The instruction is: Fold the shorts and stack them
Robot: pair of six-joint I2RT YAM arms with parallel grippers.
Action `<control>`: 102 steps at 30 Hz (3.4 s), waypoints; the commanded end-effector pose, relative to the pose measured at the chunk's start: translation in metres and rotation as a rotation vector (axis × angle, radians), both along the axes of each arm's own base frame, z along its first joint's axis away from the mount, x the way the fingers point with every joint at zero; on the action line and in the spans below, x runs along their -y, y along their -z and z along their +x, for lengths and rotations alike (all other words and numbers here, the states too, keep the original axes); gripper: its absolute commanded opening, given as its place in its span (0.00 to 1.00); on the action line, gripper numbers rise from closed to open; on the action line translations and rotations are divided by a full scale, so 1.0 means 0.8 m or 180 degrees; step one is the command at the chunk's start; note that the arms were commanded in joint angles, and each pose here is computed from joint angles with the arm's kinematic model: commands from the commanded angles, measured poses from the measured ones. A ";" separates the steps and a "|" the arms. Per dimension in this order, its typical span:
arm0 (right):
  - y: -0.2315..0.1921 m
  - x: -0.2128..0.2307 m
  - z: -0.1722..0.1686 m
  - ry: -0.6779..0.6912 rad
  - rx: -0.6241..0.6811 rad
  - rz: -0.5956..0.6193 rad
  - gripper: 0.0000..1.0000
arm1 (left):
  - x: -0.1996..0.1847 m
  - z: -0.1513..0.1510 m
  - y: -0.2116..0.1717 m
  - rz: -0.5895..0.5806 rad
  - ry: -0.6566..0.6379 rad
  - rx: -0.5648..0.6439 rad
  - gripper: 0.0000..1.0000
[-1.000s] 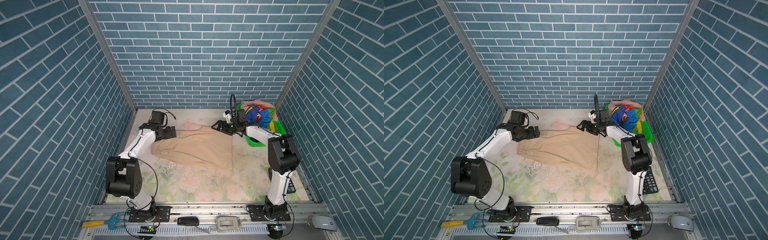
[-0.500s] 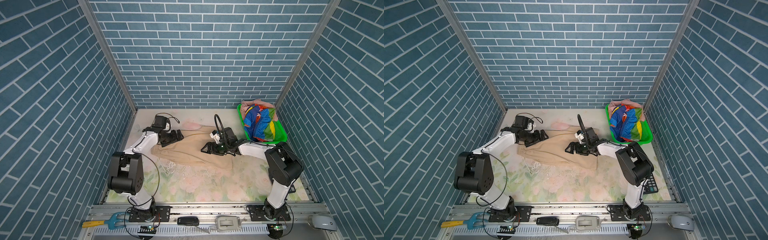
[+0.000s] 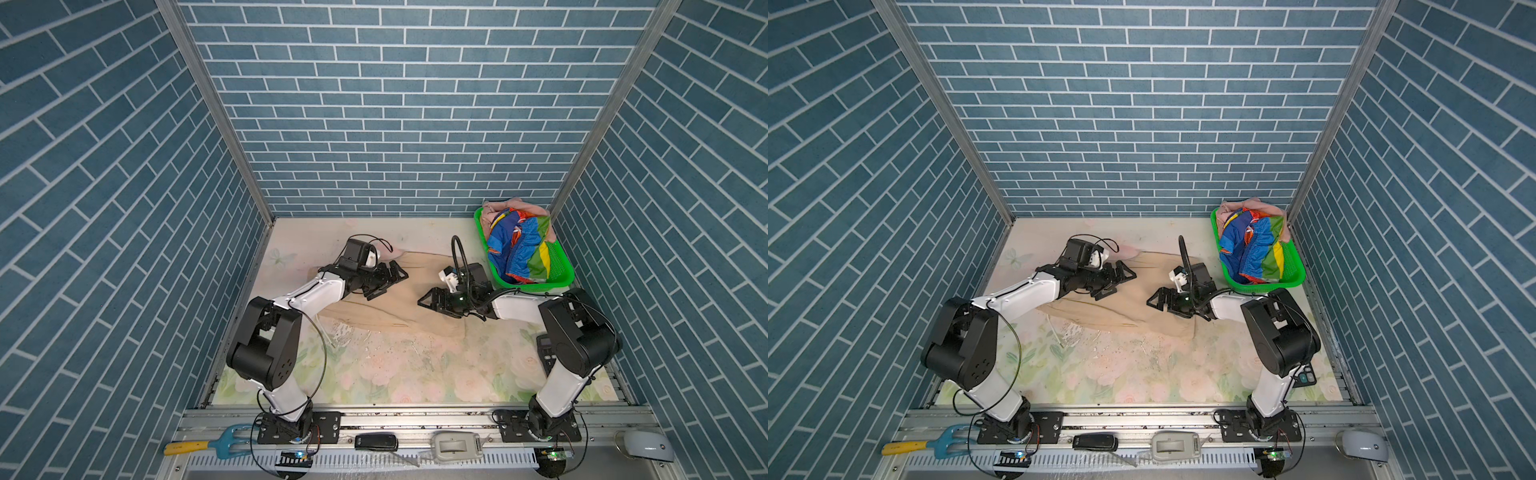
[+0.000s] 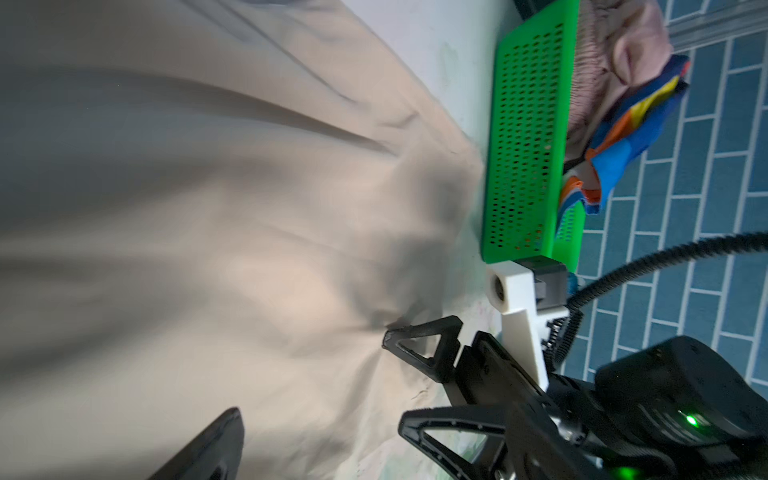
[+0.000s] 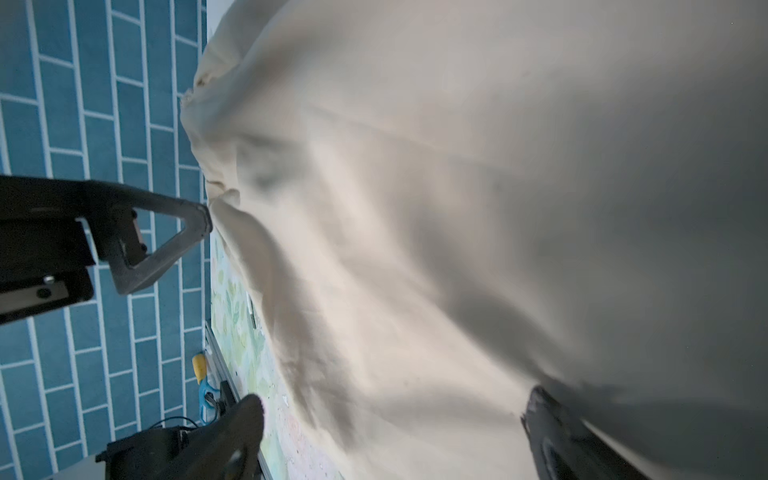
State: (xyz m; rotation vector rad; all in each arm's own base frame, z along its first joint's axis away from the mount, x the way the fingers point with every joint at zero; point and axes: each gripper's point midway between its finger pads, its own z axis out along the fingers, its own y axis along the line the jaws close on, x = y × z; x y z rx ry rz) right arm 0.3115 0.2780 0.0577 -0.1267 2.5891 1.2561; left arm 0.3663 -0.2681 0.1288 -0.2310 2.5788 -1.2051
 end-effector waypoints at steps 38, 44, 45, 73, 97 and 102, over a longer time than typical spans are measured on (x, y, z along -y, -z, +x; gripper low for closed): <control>-0.003 0.092 0.029 0.0325 -0.0027 -0.0458 0.99 | -0.154 -0.043 -0.026 0.1143 -0.0086 0.0242 1.00; -0.035 0.092 0.036 0.0310 0.0104 -0.0486 0.99 | -0.287 -0.003 -0.044 0.2114 -0.0846 0.0272 1.00; -0.037 0.092 0.036 0.0309 0.0113 -0.0486 0.99 | -0.292 0.003 -0.034 0.1885 -0.0861 0.0168 1.00; -0.005 0.092 0.017 0.0301 -0.0109 -0.0421 0.99 | -0.382 0.045 0.107 0.1905 -0.0584 -0.0597 0.99; -0.002 0.095 0.016 0.0338 -0.0133 -0.0466 0.99 | -0.342 0.045 0.162 0.1768 -0.0239 -0.0847 0.61; -0.005 0.096 0.017 0.0357 -0.0114 -0.0465 0.99 | -0.345 0.044 0.158 0.1886 -0.0162 -0.0838 0.45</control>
